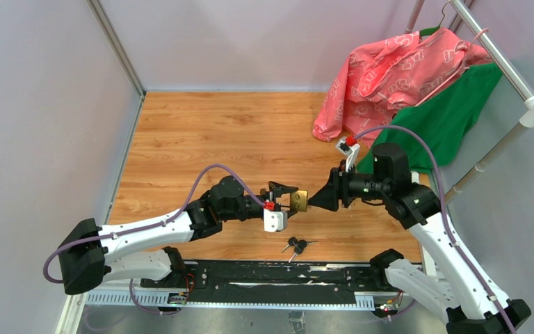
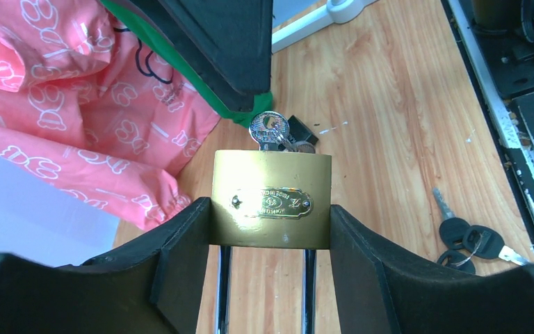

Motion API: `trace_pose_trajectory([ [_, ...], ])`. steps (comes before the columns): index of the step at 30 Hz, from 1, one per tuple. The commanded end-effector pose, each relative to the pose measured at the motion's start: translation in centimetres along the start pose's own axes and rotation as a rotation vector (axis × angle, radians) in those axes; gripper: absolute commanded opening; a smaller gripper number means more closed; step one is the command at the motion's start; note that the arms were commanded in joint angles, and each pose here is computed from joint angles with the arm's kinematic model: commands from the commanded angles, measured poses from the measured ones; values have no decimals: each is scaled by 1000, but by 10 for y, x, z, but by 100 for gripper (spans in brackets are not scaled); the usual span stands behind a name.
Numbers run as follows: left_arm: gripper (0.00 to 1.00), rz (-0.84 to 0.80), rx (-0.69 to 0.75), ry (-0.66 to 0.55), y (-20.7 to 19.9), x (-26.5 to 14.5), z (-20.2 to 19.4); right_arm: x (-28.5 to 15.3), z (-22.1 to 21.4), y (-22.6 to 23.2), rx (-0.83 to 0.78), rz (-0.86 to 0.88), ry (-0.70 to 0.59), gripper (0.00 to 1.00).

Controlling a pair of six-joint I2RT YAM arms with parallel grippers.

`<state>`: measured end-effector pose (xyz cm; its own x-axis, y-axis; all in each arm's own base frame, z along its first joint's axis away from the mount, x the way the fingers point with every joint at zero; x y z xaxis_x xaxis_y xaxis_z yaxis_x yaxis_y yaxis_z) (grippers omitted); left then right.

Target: Unlock with the key

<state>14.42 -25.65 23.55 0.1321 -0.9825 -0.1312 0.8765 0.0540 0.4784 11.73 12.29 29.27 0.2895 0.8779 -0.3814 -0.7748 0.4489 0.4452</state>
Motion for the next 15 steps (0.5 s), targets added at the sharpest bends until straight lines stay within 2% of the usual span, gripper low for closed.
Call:
trace_pose_trajectory([
  [1, 0, 76, 89, -90, 16, -3, 25, -7, 3, 6, -42, 34, 22, 54],
  [9, 0, 75, 96, -99, 16, -5, 26, -2, 2, 1, -43, 19, 41, 48],
  [15, 0, 62, 92, -108, 15, -4, 27, 1, 1, 0, -32, 45, 45, 35],
])
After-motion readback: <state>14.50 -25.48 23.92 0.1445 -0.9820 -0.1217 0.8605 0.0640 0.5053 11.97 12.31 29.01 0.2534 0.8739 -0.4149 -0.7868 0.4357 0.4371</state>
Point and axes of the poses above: each gripper's point midway between its finger pads, its own x axis out along the fingers, its own y axis along the line the jaws close on, z = x × y, the point moved 10 cm from there along -x, back along the fingers, and after that the axes turned 9 degrees about -x, right-handed, at the moved point
